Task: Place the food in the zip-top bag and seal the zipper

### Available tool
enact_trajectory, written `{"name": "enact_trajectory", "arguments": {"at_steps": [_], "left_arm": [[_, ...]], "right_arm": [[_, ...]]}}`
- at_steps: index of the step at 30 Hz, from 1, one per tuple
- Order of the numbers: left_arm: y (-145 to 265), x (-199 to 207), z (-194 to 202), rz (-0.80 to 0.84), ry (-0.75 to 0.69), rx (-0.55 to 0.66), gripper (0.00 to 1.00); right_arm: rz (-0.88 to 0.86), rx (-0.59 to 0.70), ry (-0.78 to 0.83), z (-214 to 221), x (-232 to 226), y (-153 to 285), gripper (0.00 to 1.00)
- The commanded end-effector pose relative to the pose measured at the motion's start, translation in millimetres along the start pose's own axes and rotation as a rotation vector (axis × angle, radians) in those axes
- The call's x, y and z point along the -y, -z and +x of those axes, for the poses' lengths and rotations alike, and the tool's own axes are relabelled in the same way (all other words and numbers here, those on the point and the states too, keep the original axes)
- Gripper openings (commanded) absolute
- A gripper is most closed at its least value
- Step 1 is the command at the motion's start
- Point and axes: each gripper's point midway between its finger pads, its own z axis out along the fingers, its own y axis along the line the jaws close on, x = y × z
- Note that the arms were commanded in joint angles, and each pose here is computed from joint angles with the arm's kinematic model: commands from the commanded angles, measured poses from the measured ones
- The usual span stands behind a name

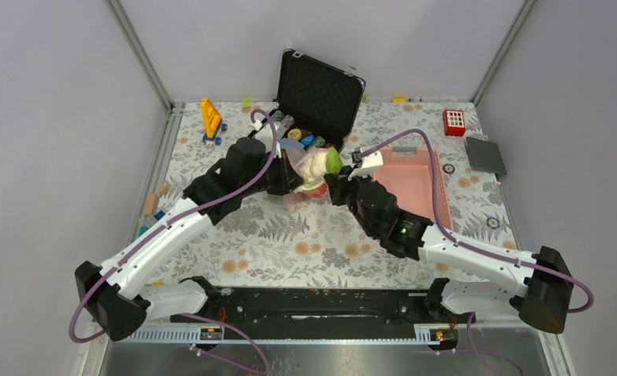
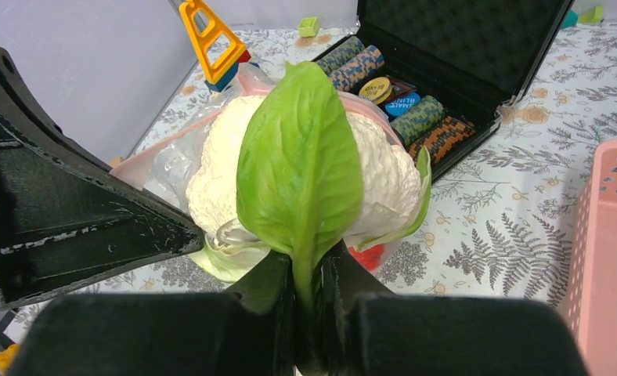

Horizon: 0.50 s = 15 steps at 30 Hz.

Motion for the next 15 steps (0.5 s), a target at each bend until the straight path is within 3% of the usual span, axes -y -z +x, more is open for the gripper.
{"name": "enact_trajectory", "arguments": {"at_steps": [1,7,15], "left_arm": [[4.4,0.3,4.6,-0.007,0.013,-0.033,0.00],[13.1,-6.0,-6.6,-0.049,-0.001,0.025,0.00],[8.5,-8.9,-5.2,-0.063,-0.008,0.011,0.00]], "right_arm": [[0.058,0.133,-0.105,-45.4,2.4,-8.9,0.00],[0.213,0.175,-0.119,-51.6,34.7,-0.7,0.00],[0.264,0.177,-0.157,-56.6,53.8,11.9,0.00]]}}
